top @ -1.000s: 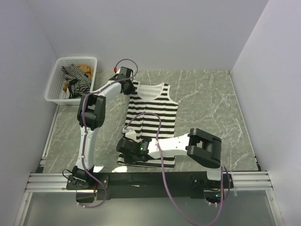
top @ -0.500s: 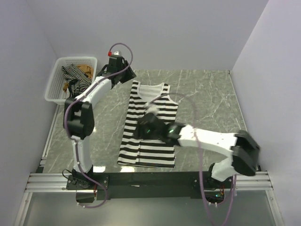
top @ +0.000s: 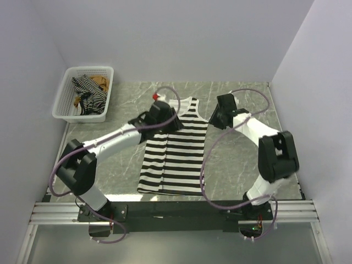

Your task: Fold and stack the tank tops

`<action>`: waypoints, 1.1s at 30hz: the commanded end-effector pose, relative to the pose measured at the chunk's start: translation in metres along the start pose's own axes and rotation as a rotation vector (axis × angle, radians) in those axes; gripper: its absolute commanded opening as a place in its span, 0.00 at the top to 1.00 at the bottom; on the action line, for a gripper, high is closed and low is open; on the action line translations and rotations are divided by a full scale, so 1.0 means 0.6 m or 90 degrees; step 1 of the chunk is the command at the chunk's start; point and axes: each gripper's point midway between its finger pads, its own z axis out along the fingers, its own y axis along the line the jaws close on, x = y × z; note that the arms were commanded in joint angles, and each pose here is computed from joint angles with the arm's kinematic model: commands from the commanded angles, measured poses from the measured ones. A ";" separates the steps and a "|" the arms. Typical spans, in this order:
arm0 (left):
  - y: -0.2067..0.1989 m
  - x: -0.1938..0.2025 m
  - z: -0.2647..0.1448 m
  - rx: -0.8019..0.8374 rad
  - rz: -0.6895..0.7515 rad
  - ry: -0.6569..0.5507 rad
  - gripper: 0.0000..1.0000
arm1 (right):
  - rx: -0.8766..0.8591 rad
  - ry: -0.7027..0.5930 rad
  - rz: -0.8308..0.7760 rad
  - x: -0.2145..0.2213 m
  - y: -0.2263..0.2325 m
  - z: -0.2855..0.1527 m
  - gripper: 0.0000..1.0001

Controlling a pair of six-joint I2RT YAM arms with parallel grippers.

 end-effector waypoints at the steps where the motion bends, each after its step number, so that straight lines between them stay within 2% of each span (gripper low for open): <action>1: -0.048 0.049 -0.041 0.053 -0.004 0.001 0.66 | -0.027 0.017 -0.034 -0.027 0.019 0.033 0.61; 3: -0.059 0.085 -0.055 0.071 0.008 0.021 0.66 | -0.008 0.026 -0.044 -0.032 0.020 0.060 0.62; 6: -0.078 0.174 -0.072 0.095 0.040 0.082 0.66 | 0.015 0.033 -0.046 -0.039 0.013 0.087 0.62; 10: -0.073 0.271 -0.082 0.088 0.075 0.146 0.67 | 0.031 0.034 -0.045 -0.046 0.011 0.109 0.62; 20: -0.091 0.382 -0.100 0.094 0.100 0.198 0.66 | 0.054 0.072 -0.045 -0.009 -0.011 0.147 0.67; 23: -0.093 0.409 -0.096 0.092 0.110 0.210 0.64 | 0.052 0.077 -0.043 -0.001 -0.012 0.155 0.71; 26: -0.090 0.435 -0.095 0.087 0.118 0.226 0.63 | 0.047 0.080 -0.037 0.005 -0.013 0.156 0.99; 33: -0.097 0.484 -0.102 0.085 0.159 0.251 0.61 | 0.043 0.063 -0.015 0.009 -0.019 0.135 1.00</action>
